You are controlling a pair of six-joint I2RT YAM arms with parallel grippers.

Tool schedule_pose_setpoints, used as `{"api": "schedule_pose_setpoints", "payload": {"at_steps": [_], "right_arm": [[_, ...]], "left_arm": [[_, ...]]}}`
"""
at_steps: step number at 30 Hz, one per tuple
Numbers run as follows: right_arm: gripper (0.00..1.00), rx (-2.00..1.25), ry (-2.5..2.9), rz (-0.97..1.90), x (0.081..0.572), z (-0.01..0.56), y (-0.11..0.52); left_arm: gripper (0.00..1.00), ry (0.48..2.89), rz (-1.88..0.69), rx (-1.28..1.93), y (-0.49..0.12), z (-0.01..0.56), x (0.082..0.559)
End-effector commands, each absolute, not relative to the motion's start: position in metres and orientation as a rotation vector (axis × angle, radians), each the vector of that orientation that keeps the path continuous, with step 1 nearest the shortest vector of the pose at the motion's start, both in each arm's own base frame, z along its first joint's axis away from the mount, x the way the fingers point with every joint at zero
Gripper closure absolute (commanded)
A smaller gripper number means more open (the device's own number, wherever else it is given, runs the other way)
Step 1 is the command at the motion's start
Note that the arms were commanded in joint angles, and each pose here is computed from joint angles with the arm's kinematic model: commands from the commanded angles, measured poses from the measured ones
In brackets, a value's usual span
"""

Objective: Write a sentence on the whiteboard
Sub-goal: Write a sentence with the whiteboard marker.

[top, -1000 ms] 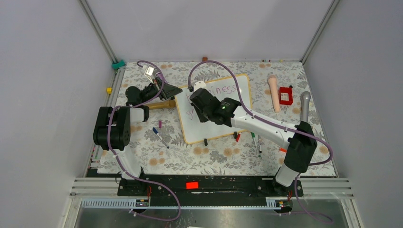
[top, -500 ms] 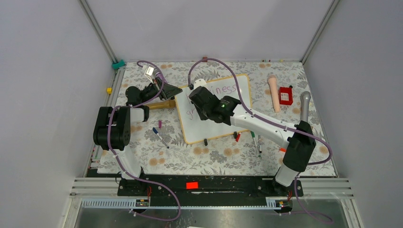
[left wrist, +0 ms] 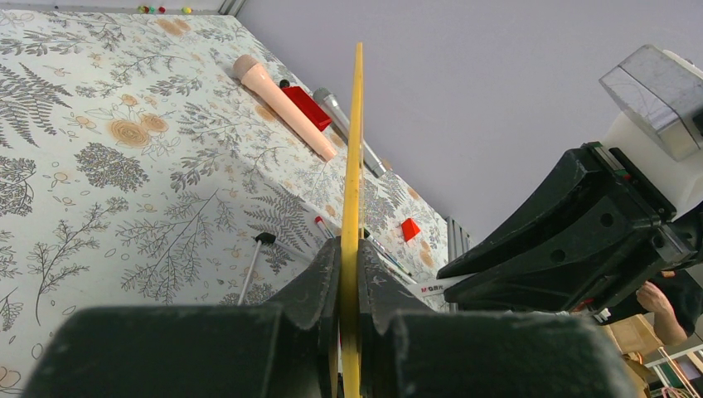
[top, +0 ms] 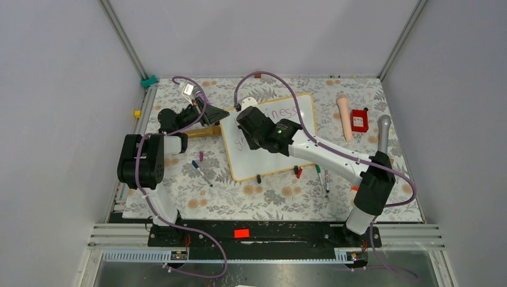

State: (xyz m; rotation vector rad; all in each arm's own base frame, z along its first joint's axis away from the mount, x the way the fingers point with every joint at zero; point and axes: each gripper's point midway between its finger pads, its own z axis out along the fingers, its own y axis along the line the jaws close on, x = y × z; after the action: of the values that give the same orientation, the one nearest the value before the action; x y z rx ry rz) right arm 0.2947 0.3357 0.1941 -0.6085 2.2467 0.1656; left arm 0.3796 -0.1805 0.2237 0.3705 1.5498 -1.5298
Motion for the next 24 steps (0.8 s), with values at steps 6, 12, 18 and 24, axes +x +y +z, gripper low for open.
{"api": "schedule_pose_setpoints", "payload": {"at_steps": [6, 12, 18, 24], "right_arm": [[1.00, -0.614, 2.159, 0.328, 0.293, 0.232, 0.340], [1.00, -0.580, 2.146, 0.287, 0.297, 0.236, 0.324], [1.00, -0.546, 2.171, 0.222, 0.303, 0.228, 0.314], [1.00, -0.549, 2.191, 0.203, 0.305, 0.218, 0.315]], "left_arm": [[1.00, 1.484, -1.506, 0.497, -0.187, 0.237, 0.366], [1.00, 1.484, -1.506, 0.497, -0.187, 0.237, 0.367], [1.00, 1.484, -1.505, 0.499, -0.187, 0.237, 0.366], [1.00, 1.485, -1.506, 0.497, -0.187, 0.236, 0.366]]}}
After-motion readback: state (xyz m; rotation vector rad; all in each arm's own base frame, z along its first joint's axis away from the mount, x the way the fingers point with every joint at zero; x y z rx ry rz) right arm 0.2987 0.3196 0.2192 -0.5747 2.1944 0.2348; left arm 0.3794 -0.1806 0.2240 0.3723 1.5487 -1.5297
